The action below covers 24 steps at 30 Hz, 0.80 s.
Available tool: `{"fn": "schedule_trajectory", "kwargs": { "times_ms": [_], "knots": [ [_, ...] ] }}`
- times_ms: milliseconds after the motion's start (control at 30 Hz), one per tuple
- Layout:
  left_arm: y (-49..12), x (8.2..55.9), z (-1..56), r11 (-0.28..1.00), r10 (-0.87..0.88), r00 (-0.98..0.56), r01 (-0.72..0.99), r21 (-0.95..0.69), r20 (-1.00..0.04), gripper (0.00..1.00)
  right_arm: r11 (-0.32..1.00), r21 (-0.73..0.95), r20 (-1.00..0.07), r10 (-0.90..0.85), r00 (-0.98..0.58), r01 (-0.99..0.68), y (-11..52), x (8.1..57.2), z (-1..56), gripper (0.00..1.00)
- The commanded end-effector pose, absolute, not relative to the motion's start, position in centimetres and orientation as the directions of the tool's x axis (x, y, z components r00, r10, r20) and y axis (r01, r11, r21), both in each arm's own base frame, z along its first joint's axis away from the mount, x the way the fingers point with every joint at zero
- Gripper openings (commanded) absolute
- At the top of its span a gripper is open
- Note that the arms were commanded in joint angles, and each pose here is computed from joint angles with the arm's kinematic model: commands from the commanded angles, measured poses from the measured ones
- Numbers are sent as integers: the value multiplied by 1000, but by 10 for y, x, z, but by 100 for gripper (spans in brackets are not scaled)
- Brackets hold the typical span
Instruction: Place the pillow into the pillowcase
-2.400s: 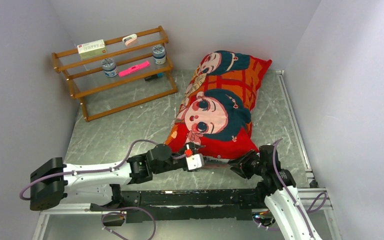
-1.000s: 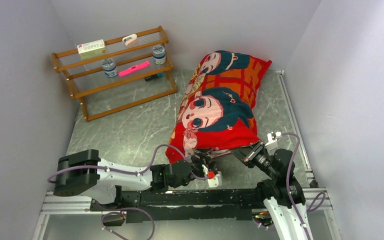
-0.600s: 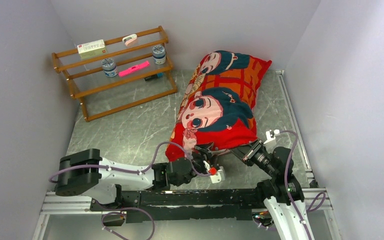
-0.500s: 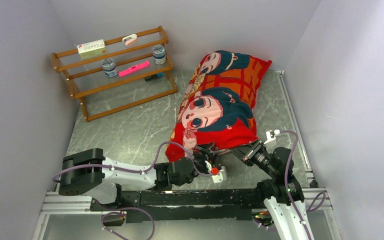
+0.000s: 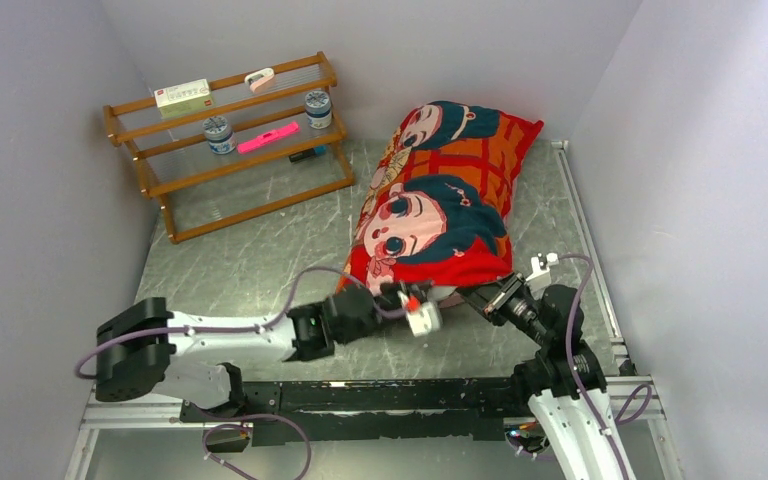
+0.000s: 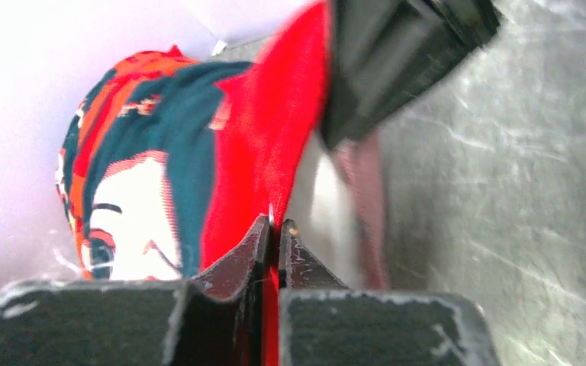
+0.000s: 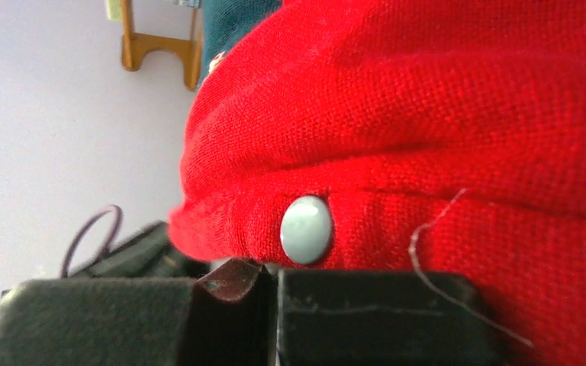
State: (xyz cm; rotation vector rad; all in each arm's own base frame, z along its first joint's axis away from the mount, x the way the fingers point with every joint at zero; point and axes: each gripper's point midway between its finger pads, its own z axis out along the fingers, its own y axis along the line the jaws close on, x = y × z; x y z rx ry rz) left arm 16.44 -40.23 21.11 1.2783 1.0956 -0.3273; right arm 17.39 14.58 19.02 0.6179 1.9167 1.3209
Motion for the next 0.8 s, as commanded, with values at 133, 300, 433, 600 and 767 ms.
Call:
{"fn": "schedule_trajectory", "kwargs": {
  "times_ms": [133,300,433,600,767],
  "knots": [
    [-398,189,244,265,142,228,929,259,-963,5,449,893,-332,714,-616,39,136,174,200,26],
    [-404,191,236,187,128,145,968,168,-981,5,447,876,-212,693,-689,180,138,145,179,36],
    [-408,191,234,161,115,107,979,124,-988,5,446,848,-141,710,-690,286,133,127,166,40],
    [-410,195,233,174,112,90,979,109,-990,5,419,831,-60,722,-689,366,133,117,151,39],
    [-413,201,228,185,123,78,978,101,-989,5,435,795,-15,712,-702,424,132,113,136,39]
  ]
}}
